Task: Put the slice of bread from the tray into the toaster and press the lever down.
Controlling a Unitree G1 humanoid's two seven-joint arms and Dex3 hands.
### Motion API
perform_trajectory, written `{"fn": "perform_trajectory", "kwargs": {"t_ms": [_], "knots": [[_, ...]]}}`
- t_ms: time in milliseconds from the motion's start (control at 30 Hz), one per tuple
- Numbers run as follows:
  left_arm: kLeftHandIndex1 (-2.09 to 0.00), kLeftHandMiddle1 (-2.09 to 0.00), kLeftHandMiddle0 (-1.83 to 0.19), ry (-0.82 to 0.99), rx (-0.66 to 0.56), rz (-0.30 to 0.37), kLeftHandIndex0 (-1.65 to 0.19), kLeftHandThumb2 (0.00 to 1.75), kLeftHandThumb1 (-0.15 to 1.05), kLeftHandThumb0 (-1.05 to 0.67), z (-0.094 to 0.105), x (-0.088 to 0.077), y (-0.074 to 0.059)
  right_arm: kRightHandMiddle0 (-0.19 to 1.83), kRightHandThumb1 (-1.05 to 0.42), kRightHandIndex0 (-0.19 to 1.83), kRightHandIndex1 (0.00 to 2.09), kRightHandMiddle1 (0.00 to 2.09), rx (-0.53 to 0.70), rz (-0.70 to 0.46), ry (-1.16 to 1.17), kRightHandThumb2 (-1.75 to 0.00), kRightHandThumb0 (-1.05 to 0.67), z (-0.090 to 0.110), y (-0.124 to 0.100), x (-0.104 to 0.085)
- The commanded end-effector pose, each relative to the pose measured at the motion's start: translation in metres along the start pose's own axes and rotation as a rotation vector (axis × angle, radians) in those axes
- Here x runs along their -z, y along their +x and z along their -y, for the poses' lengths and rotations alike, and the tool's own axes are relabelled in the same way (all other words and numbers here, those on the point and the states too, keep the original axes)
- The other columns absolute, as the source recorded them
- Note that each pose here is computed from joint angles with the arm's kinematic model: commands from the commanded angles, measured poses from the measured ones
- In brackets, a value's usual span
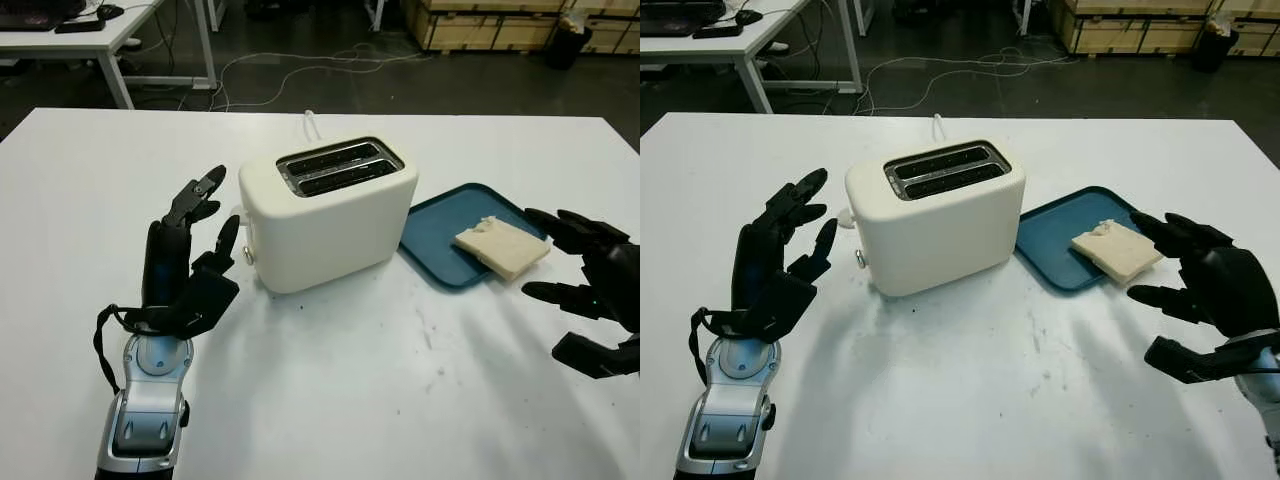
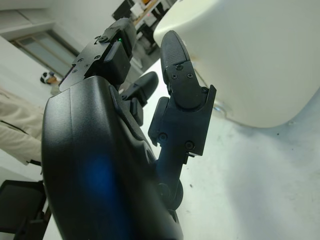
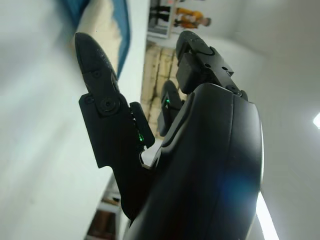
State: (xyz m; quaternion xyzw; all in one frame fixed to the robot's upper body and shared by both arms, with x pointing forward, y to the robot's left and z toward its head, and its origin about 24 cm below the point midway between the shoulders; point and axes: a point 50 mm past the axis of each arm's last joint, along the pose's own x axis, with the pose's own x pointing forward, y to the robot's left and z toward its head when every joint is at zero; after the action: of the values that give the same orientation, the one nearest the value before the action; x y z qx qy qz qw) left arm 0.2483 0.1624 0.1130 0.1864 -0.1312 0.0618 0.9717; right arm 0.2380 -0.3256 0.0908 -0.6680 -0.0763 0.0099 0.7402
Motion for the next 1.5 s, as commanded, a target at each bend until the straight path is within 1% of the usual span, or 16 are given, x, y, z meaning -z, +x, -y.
{"fn": "perform_trajectory", "kwargs": {"t_ms": [0, 167, 367, 467, 600, 800, 1033, 1467], "knots": [[-0.10, -0.90, -0.18, 0.001, -0.004, 0.023, -0.44, 0.55, 0.92, -0.47, 0.000, -0.004, 0.003, 0.28, -0.74, 0.25, 0.00, 0.00, -0.003, -0.010, -0.062, 0.00, -0.46, 0.001, 0.003, 0.005], [-0.10, -0.90, -0.17, -0.002, -0.010, 0.019, -0.44, 0.55, 0.92, -0.48, 0.000, -0.004, 0.003, 0.25, -0.74, 0.21, 0.00, 0.00, -0.037, -0.021, -0.137, 0.00, -0.42, -0.010, 0.005, 0.010], [-0.10, -0.91, -0.17, 0.000, -0.012, 0.026, -0.44, 0.55, 0.92, -0.47, 0.000, -0.005, 0.003, 0.27, -0.74, 0.21, 0.01, 0.01, -0.051, -0.024, -0.153, 0.00, -0.40, -0.028, 0.008, 0.015], [-0.10, -0.91, -0.16, -0.003, -0.006, 0.024, -0.44, 0.55, 0.92, -0.46, -0.001, -0.004, 0.003, 0.24, -0.77, 0.20, 0.00, 0.00, -0.088, -0.028, -0.198, -0.01, -0.41, -0.038, 0.011, 0.017], [-0.10, -0.92, -0.17, 0.006, -0.005, 0.024, -0.44, 0.55, 0.92, -0.48, 0.000, -0.005, 0.002, 0.26, -0.80, 0.24, 0.02, 0.01, -0.105, -0.033, -0.202, -0.02, -0.38, -0.047, 0.017, 0.017], [-0.09, -0.92, -0.15, -0.017, -0.008, 0.020, -0.44, 0.55, 0.92, -0.47, 0.000, -0.005, 0.002, 0.29, -0.84, 0.28, 0.02, 0.02, -0.127, -0.042, -0.181, -0.02, -0.37, -0.054, 0.024, 0.016], [-0.09, -0.92, -0.15, -0.008, -0.009, 0.024, -0.44, 0.55, 0.92, -0.47, -0.001, -0.006, 0.001, 0.33, -0.87, 0.32, 0.02, 0.02, -0.127, -0.051, -0.191, -0.01, -0.36, -0.060, 0.025, 0.019], [-0.09, -0.92, -0.18, 0.000, -0.014, 0.033, -0.44, 0.55, 0.92, -0.47, -0.001, -0.006, 0.001, 0.35, -0.87, 0.35, 0.01, 0.01, -0.179, -0.037, -0.250, 0.00, -0.35, -0.067, 0.031, 0.017]]}}
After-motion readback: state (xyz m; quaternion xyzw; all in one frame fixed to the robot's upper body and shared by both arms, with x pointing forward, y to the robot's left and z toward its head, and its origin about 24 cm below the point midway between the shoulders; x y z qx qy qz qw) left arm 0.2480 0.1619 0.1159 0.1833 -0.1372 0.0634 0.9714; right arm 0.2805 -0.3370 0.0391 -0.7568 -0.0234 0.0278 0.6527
